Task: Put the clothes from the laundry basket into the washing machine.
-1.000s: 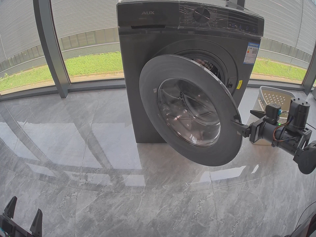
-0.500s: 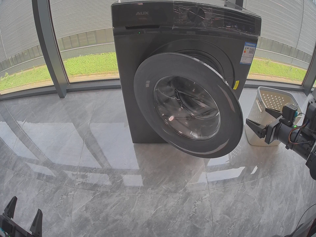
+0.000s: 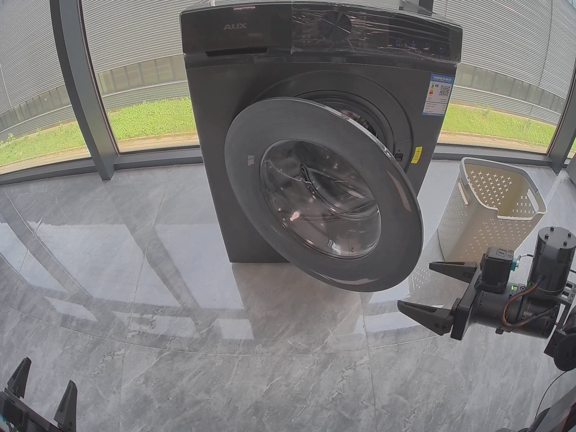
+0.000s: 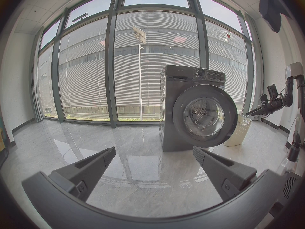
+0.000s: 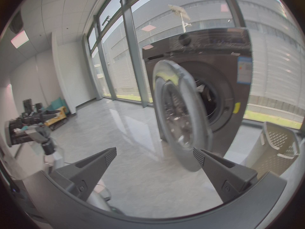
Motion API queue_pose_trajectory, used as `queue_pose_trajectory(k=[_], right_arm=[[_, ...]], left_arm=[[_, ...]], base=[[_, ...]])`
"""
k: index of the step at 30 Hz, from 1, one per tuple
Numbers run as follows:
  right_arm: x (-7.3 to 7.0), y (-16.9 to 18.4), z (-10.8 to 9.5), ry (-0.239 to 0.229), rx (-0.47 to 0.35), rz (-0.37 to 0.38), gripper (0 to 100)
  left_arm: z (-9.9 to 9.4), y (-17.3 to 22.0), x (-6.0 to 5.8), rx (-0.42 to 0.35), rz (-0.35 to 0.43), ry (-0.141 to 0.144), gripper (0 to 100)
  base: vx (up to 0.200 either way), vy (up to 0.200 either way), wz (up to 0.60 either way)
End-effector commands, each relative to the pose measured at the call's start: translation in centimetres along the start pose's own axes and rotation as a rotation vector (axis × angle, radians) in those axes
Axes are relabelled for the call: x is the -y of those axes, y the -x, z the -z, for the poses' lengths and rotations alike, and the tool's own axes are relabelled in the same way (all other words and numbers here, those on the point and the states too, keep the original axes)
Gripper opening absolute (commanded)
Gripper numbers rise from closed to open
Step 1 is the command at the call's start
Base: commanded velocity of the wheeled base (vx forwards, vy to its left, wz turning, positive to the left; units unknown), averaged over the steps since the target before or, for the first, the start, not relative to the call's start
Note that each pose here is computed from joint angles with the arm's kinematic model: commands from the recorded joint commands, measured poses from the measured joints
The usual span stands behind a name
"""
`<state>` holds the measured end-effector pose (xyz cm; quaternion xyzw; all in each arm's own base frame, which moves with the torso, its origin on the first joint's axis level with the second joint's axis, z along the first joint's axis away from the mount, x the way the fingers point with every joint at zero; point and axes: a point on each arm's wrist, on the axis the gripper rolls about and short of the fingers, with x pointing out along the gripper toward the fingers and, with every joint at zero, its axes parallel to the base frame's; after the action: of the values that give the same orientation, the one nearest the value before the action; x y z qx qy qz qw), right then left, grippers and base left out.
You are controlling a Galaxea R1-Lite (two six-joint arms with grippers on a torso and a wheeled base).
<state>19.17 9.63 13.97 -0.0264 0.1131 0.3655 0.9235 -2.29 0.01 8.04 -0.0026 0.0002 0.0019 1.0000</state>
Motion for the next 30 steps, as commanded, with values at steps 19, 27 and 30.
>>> queue_pose_trajectory(k=[19, 27, 30], right_arm=[[-1.1, -4.9, 0.3, -0.123, -0.019, -0.093, 100], [0.3, -6.5, 0.3, -0.143, -0.003, -0.030, 100], [2.2, -7.5, -0.5, -0.136, 0.071, 0.121, 100]], left_arm=[[0.5, 0.0, 0.0, -0.004, -0.001, -0.001, 100], [0.5, 0.0, 0.0, -0.003, -0.001, -0.001, 100], [0.5, 0.0, 0.0, -0.004, -0.001, 0.001, 100]], base=[[0.126, 0.000, 0.00], [0.000, 0.000, 0.00], [0.000, 0.000, 0.00]])
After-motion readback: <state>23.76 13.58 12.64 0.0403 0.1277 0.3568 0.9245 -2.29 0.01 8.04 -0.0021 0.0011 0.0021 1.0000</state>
